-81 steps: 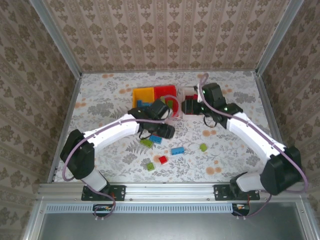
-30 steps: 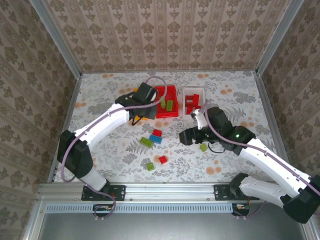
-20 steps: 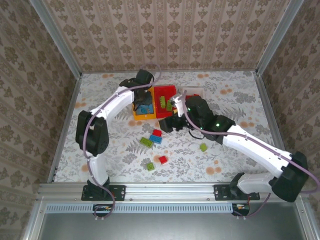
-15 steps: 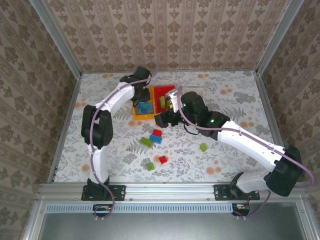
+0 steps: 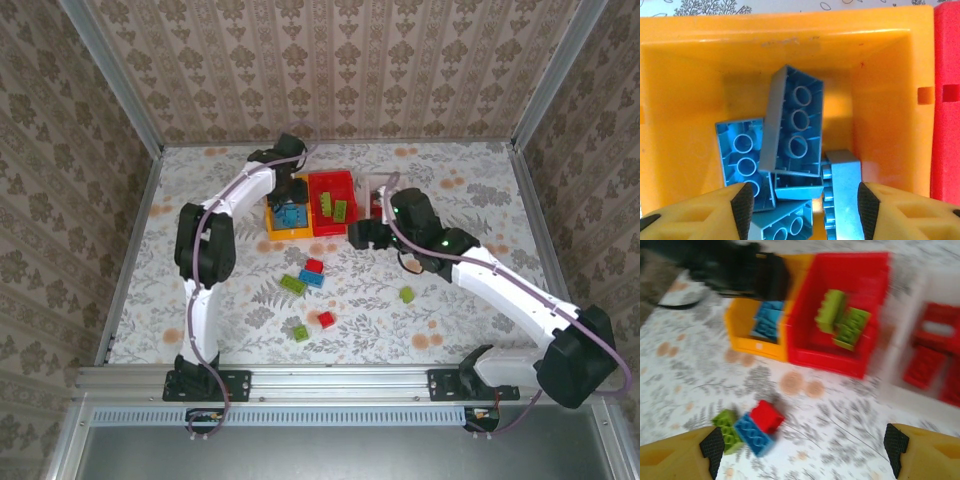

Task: Sort the legos into containers by color

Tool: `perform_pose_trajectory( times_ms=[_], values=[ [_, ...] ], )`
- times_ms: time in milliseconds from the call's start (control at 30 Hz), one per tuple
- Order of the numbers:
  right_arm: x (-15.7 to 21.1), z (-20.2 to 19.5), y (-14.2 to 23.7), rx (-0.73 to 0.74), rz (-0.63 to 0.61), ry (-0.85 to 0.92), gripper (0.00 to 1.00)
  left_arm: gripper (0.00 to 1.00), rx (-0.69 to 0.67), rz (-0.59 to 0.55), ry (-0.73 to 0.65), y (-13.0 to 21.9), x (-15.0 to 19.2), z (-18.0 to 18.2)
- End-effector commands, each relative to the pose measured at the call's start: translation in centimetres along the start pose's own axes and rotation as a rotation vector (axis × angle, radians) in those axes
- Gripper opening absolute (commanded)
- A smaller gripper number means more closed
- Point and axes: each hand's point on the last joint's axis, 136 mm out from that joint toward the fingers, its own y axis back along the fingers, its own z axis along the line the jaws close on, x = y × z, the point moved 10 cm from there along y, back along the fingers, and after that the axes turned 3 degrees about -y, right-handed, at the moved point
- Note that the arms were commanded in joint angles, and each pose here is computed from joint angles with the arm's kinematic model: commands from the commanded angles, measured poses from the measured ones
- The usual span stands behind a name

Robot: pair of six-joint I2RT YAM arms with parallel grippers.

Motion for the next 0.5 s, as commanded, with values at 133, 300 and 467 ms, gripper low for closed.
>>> perform_pose_trajectory(
  times_ms=[133,300,467],
  values=[
    [5.7,-5.4,1.4,0.276,0.257,-0.234,0.84,0.66,0.064,-0.110,-0.027,7.4,2.0,-0.5],
    [9.1,-6.6,1.0,0.327,0.433,-0.293,0.83,0.68,0.171,-0.155,-0.136,11.3,6.4,-2.2],
    [11.8,-7.4,-0.4,0.362,0.558,-0.338,0.84,0.68,0.324,-0.167,-0.303,13.9,11.9,-4.4]
  ],
)
